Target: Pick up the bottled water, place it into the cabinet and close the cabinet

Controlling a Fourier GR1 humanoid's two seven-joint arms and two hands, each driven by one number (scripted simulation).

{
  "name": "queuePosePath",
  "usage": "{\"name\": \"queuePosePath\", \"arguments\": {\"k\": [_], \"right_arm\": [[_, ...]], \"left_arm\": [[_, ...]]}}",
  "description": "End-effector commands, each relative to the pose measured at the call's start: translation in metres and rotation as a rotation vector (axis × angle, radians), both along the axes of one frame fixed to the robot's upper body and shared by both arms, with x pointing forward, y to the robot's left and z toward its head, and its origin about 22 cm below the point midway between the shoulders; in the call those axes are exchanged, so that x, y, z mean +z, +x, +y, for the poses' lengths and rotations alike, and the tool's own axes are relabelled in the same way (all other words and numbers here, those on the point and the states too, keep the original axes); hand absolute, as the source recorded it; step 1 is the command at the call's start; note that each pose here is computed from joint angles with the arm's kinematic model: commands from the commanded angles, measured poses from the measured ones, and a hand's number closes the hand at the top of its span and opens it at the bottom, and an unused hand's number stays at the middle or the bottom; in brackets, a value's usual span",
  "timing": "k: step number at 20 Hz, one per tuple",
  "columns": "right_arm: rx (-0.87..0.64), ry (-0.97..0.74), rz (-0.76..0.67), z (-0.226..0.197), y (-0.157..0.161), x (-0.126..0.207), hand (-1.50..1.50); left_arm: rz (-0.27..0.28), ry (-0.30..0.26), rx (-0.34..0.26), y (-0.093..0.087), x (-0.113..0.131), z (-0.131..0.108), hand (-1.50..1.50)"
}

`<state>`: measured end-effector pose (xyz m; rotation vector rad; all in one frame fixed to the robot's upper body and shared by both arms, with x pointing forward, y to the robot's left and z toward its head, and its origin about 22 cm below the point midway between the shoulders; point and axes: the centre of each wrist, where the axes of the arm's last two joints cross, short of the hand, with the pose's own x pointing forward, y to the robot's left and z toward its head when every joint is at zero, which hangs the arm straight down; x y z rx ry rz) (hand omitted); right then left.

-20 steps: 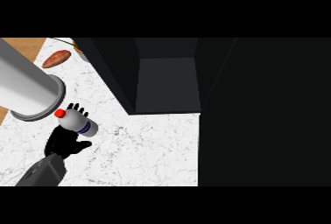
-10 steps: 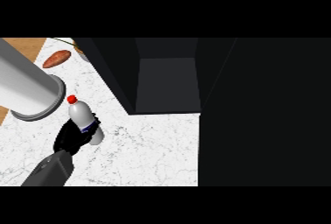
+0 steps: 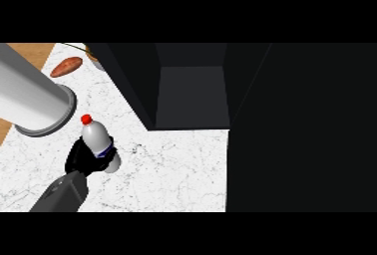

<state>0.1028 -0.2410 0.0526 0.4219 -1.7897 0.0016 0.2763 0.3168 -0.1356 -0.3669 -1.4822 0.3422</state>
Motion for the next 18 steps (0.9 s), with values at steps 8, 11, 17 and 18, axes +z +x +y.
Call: {"name": "queuePosePath", "arguments": {"k": [8,11,17,18], "right_arm": [[-0.019,0.0,0.006,0.005,0.008,-0.007,-1.5],[-0.014,-0.013,0.014,-0.005,0.002,-0.001,-1.5],[-0.004,0.007,0.014,-0.016,0.01,-0.022,-1.5],[-0.009,-0.018,0.029,0.0,-0.003,-0.009,-1.5]], "left_arm": [[-0.099,-0.105,0.108,-0.054,-0.032,-0.005,1.5],[-0.105,-0.12,0.038,-0.039,-0.02,-0.009,1.5],[-0.094,-0.159,0.016,-0.038,-0.011,-0.04,1.5],[-0.099,-0.129,0.015,-0.046,0.0,-0.03,1.5]]}}
